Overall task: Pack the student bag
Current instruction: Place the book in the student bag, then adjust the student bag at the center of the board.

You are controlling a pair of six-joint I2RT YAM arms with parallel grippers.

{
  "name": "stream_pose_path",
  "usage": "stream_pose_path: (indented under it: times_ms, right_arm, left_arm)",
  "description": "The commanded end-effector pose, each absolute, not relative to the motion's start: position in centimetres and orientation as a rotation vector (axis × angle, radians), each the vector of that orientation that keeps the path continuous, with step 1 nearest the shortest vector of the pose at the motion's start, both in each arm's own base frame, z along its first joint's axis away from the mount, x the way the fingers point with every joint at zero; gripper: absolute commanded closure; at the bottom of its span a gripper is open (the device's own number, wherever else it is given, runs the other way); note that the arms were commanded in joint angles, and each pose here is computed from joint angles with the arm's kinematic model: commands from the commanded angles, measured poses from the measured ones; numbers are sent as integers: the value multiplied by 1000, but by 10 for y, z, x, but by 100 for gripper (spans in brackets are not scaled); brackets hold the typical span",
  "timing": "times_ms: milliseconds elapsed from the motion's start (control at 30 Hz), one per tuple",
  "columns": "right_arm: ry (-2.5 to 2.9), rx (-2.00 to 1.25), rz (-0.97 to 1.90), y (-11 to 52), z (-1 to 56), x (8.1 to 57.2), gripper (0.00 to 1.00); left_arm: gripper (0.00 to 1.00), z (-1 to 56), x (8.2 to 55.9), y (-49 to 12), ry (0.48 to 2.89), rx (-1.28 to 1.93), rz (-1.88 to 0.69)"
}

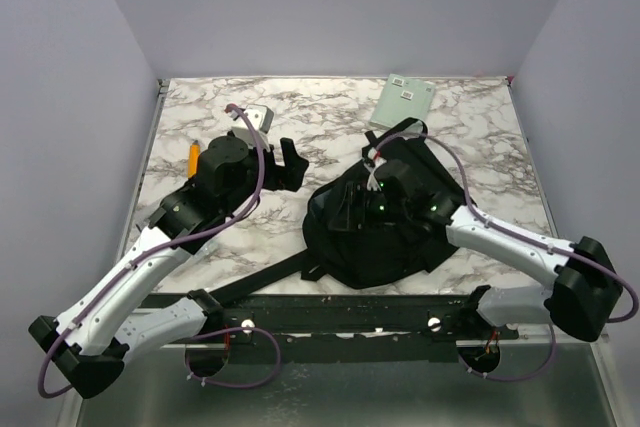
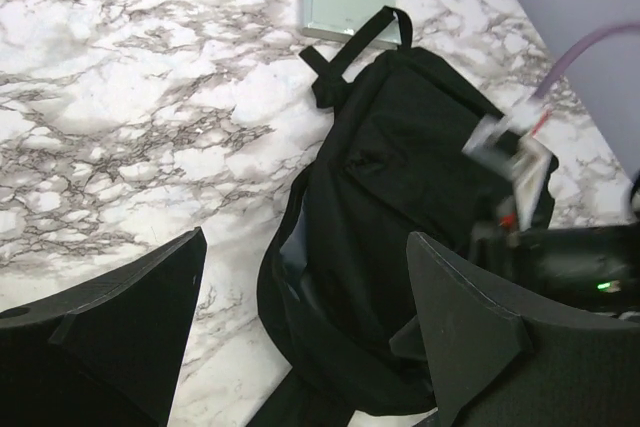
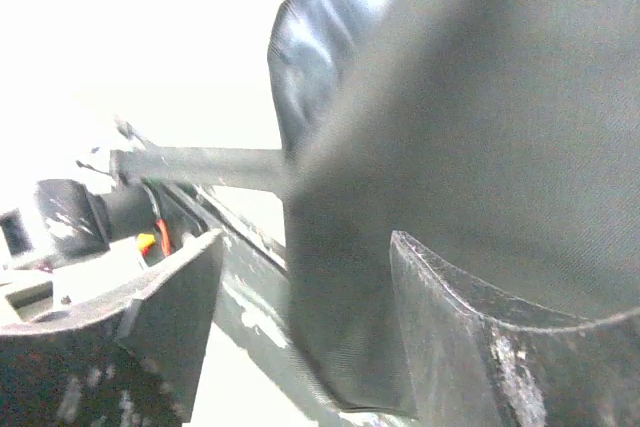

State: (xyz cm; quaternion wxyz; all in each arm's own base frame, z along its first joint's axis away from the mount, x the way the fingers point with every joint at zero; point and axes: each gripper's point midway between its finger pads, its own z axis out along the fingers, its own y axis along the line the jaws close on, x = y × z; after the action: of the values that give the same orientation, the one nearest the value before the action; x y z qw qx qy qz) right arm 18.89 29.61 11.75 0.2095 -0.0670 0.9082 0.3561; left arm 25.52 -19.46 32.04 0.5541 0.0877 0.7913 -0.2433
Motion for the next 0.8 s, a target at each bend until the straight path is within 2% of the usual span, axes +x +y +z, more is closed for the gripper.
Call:
stream_pose_path:
  times_ms: [0,100,133,333,500,633,767]
  right_arm:
    - [2348,-118,728,274,186,240,22]
    - [2284,-37,556,251,206,285,10]
    - [2277,-10,542,245,209,300,9]
    - [2230,162,474,217,190,405,10]
    - [2262,171,214,198,135,477,16]
    - [2325,244,102,169,82,501,21]
    - [2394,386,20,127,44,479,25]
  left_arm:
    - [16,335,256,-199,1832,265,-602]
    - [15,341,251,-198,1812,286,-622]
    - [15,343,250,-198,1804,294,-627]
    - [15,354,243,-194,1764,319,-634]
    - [15,338,247,-191,1761,327,-593]
    - [15,326,247,-188,1766,335,-573]
    - [14,322,247,-187,1759,352,-548]
